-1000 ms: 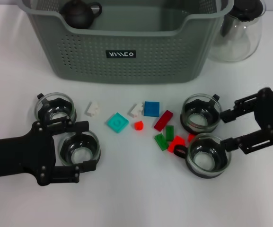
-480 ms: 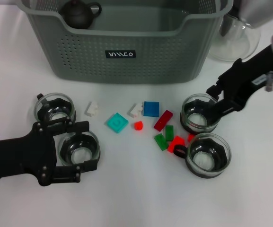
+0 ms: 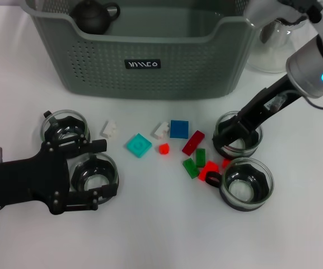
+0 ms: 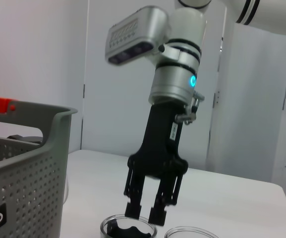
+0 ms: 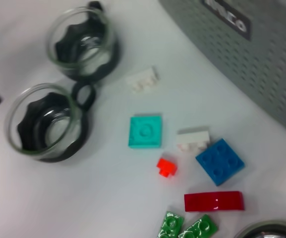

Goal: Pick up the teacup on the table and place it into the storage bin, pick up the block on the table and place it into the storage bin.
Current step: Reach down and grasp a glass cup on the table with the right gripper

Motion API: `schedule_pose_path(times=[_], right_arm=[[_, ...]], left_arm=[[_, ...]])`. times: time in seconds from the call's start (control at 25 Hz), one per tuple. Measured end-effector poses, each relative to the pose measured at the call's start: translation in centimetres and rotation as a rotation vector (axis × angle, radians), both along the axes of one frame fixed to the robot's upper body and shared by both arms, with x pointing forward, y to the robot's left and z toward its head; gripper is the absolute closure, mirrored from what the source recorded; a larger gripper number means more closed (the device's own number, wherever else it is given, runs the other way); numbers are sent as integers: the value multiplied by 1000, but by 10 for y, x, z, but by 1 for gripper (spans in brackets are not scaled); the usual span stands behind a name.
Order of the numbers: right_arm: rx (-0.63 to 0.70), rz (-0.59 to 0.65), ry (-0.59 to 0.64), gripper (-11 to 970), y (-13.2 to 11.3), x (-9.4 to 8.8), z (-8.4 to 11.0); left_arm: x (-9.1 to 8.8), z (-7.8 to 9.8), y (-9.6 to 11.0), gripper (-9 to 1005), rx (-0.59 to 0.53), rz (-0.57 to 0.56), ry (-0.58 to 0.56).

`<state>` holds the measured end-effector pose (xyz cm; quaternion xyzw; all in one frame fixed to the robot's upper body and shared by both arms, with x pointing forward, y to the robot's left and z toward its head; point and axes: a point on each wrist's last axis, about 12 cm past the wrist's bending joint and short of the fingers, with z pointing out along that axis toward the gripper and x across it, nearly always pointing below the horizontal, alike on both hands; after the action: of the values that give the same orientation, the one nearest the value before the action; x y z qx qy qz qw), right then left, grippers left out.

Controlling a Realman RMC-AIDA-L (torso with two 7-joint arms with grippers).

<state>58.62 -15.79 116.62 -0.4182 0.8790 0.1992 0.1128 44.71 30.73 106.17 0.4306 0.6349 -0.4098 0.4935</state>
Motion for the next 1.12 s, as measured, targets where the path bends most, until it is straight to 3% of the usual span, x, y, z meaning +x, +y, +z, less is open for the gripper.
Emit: schedule_pose_path(times=[0.28, 0.64, 0.84, 1.12], right_arm=[[-27, -79, 55, 381, 4, 0, -15], [-71, -75, 34, 381, 10, 0, -38], [-78, -82, 22, 465, 12, 2, -44], [-102, -71, 14, 497, 16, 2, -51]], left_arm=[[-1, -2, 1, 172, 7, 12, 5], [-1, -2, 1, 172, 11, 14, 1], [-2, -3, 2, 171, 13, 16, -1], [-1, -3, 1, 171, 13, 16, -2]])
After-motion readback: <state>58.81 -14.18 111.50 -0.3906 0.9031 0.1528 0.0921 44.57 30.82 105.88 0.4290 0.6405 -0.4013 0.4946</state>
